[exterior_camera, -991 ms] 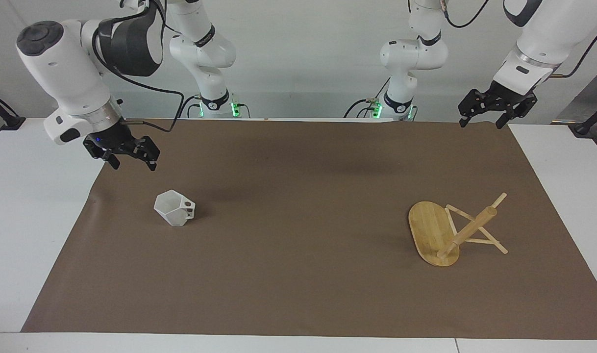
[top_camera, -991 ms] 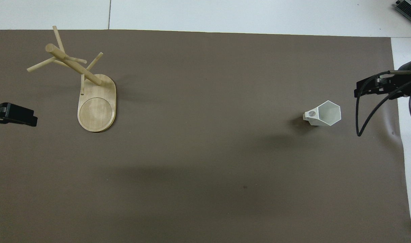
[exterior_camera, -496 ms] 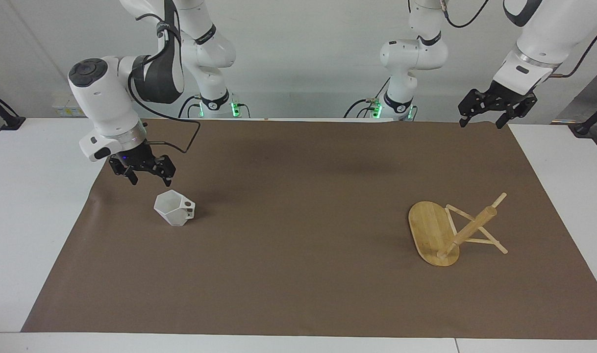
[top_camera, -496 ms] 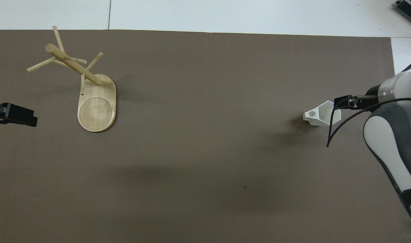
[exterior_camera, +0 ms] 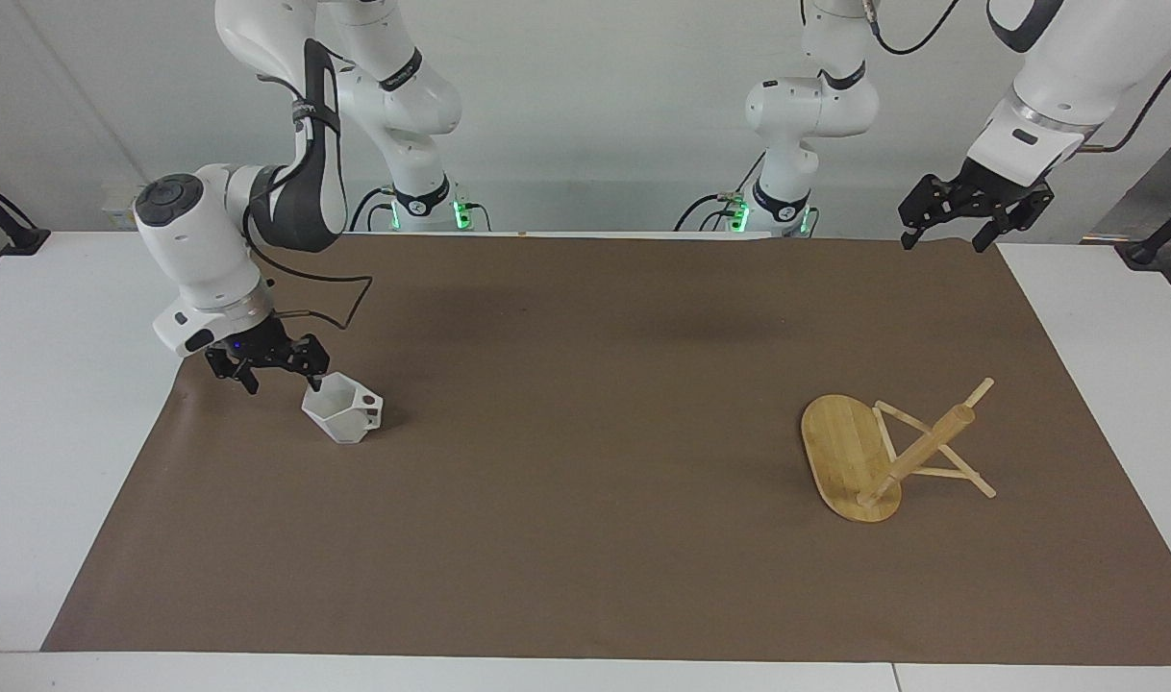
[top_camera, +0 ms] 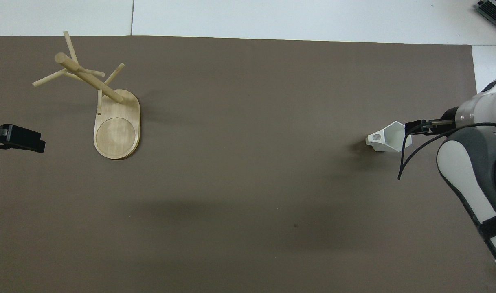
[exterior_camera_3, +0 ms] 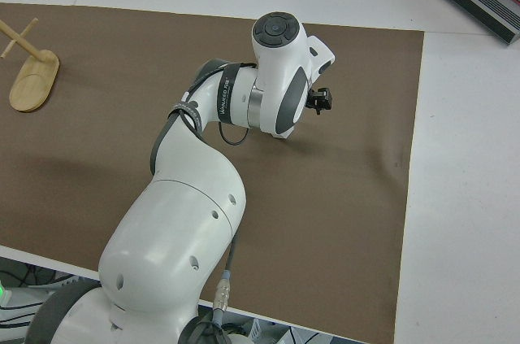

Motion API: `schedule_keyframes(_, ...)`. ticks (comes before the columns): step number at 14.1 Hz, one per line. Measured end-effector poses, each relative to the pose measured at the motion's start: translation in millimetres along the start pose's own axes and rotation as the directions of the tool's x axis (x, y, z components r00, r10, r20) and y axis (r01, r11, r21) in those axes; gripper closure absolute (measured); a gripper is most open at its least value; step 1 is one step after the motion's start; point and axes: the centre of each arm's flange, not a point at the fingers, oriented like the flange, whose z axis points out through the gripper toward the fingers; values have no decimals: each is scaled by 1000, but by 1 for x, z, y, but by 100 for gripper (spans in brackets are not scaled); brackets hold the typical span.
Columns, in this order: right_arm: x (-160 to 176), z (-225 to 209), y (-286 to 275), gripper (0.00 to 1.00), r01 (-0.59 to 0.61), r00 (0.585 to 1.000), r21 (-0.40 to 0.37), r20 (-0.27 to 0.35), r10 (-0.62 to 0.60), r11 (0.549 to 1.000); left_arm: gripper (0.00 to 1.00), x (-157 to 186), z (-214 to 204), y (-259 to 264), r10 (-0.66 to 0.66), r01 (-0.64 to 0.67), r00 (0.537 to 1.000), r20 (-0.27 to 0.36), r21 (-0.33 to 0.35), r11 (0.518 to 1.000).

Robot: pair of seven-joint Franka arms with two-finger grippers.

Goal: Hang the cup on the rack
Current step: 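Reach the right gripper to the white cup's rim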

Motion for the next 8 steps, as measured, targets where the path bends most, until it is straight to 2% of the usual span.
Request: schedule_keyframes(8, -5, 40, -2, 0, 3, 1000, 6, -9, -3, 1000, 0, 0, 0, 0, 0, 0, 1000, 0, 0, 1000)
